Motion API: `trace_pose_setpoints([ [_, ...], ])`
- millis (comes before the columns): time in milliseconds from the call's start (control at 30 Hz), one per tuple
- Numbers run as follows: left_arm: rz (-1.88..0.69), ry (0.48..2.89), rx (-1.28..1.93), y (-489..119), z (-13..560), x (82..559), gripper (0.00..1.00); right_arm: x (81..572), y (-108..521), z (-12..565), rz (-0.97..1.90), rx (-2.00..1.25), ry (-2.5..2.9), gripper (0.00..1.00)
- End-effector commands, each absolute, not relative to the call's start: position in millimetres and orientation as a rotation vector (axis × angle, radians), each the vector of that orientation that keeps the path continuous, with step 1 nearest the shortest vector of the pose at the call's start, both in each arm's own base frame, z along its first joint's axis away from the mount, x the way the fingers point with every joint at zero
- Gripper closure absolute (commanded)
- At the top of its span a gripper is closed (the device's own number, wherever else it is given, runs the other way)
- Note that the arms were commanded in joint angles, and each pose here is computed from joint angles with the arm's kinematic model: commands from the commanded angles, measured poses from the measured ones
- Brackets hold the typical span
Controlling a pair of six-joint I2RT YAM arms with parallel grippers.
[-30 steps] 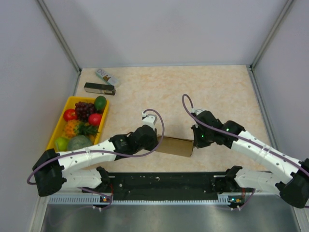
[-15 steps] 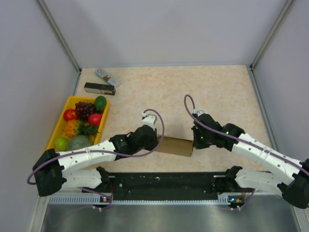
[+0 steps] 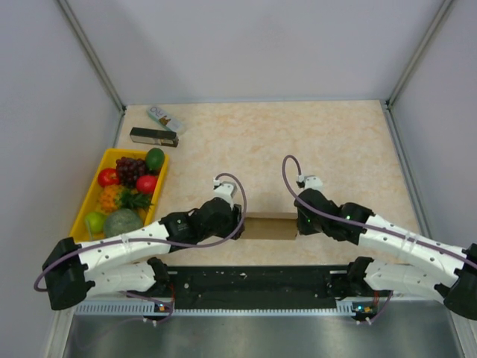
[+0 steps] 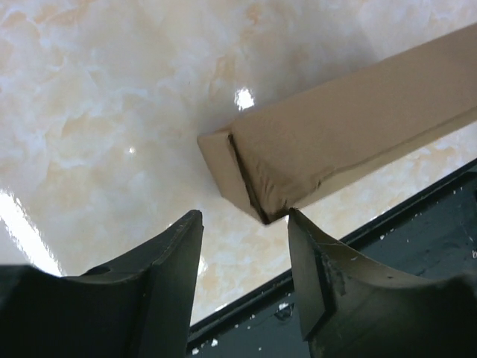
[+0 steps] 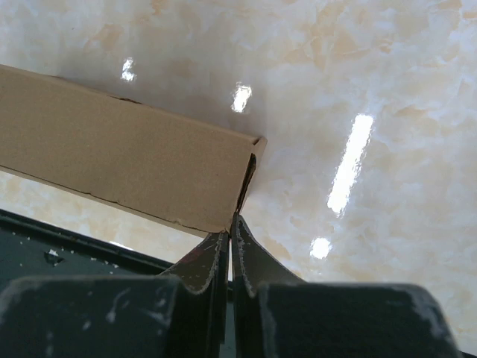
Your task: Fold the paper box
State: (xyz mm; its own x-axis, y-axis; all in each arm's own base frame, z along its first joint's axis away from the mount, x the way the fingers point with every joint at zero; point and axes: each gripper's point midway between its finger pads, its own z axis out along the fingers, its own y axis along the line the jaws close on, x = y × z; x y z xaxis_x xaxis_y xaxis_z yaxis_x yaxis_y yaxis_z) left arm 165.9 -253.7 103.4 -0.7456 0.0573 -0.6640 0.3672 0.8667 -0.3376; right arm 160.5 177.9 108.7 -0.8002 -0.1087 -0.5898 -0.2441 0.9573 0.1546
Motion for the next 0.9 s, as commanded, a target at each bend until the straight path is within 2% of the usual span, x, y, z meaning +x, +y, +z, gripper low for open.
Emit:
trace_pose_setpoints([
  [0, -0.645, 2.377, 0.329, -242, 109, 149, 0.39, 164, 179, 106, 0.310, -0.222, 2.445, 1.00],
  [200, -0.869, 2.254, 0.350, -245, 160, 133, 0.30, 164, 183, 108, 0.332, -0.247, 2.430, 1.00],
  [333, -0.974, 2.151, 0.291, -245, 194, 133, 0.02, 166, 185, 110, 0.338, -0.255, 2.421, 1.00],
  [467, -0.916, 2.135, 0.126, -240, 218, 162, 0.02, 166, 186, 113, 0.343, -0.266, 2.412, 1.00],
  [667, -0.847, 2.317, 0.074, -253, 195, 202, 0.01, 164, 186, 113, 0.360, -0.262, 2.411, 1.00],
  [867, -0.895, 2.365, 0.175, -270, 166, 201, 0.02, 166, 189, 115, 0.359, -0.269, 2.409, 1.00],
])
